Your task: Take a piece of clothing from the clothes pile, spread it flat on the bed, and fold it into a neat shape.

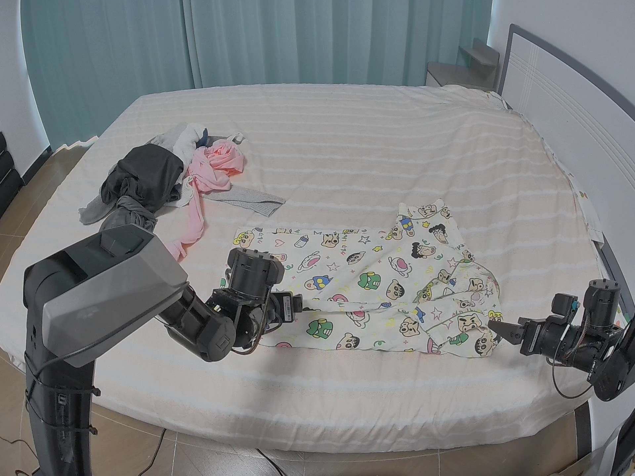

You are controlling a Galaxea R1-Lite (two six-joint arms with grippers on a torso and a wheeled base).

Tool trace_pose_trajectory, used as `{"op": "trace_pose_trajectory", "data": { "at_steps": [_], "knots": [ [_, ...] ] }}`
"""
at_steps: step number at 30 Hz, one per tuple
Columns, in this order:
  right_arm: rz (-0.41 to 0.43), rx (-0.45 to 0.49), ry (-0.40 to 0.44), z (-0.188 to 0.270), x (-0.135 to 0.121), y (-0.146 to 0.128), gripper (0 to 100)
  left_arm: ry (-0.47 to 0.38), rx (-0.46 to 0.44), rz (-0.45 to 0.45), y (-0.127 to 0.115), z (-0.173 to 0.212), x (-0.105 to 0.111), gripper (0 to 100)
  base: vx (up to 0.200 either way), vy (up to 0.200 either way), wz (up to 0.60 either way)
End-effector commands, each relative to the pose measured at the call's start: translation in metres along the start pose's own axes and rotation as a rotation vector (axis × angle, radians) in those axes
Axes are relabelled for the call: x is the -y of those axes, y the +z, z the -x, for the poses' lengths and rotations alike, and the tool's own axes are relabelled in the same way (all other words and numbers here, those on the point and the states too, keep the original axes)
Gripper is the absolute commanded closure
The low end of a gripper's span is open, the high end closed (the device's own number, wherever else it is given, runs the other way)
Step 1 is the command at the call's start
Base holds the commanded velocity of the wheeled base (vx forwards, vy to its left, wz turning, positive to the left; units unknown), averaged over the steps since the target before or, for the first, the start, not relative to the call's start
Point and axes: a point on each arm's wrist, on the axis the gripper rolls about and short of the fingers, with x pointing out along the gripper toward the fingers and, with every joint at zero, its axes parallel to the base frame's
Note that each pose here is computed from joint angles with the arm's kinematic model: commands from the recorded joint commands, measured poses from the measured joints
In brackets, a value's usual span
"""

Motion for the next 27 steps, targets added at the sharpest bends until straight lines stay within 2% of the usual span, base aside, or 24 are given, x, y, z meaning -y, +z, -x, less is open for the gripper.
{"op": "trace_pose_trajectory", "data": {
  "at_steps": [1, 3, 8, 12, 20, 22, 27],
  "knots": [
    [-0.001, -0.004, 0.000, 0.000, 0.000, -0.001, 0, 0.019, 0.057, -0.015, 0.008, -0.005, -0.010, 0, 0.000, 0.000, 0.00],
    [-0.002, -0.002, 0.000, 0.000, 0.000, -0.001, 0, 0.025, 0.077, -0.033, 0.010, -0.007, -0.013, 0, 0.000, 0.000, 0.00],
    [-0.003, -0.004, 0.001, 0.000, 0.000, -0.001, 0, 0.026, 0.144, -0.010, 0.018, -0.015, -0.018, 0, 0.000, 0.000, 0.00],
    [-0.015, 0.000, 0.001, 0.000, 0.000, 0.000, 0, 0.049, 0.152, 0.002, 0.020, -0.014, -0.022, 0, 0.000, 0.000, 0.00],
    [-0.032, -0.001, 0.002, -0.001, 0.000, 0.000, 0, 0.019, 0.204, 0.076, 0.053, 0.027, -0.026, 0, 0.000, 0.000, 0.00],
    [-0.031, -0.003, 0.004, -0.001, -0.001, 0.000, 0, -0.034, 0.155, 0.099, 0.057, 0.047, -0.023, 0, 0.000, 0.000, 0.00],
    [-0.030, -0.006, 0.008, -0.001, -0.001, -0.001, 0, -0.151, 0.000, 0.122, 0.043, 0.065, -0.011, 0, 0.000, 0.000, 0.00]
  ]
}}
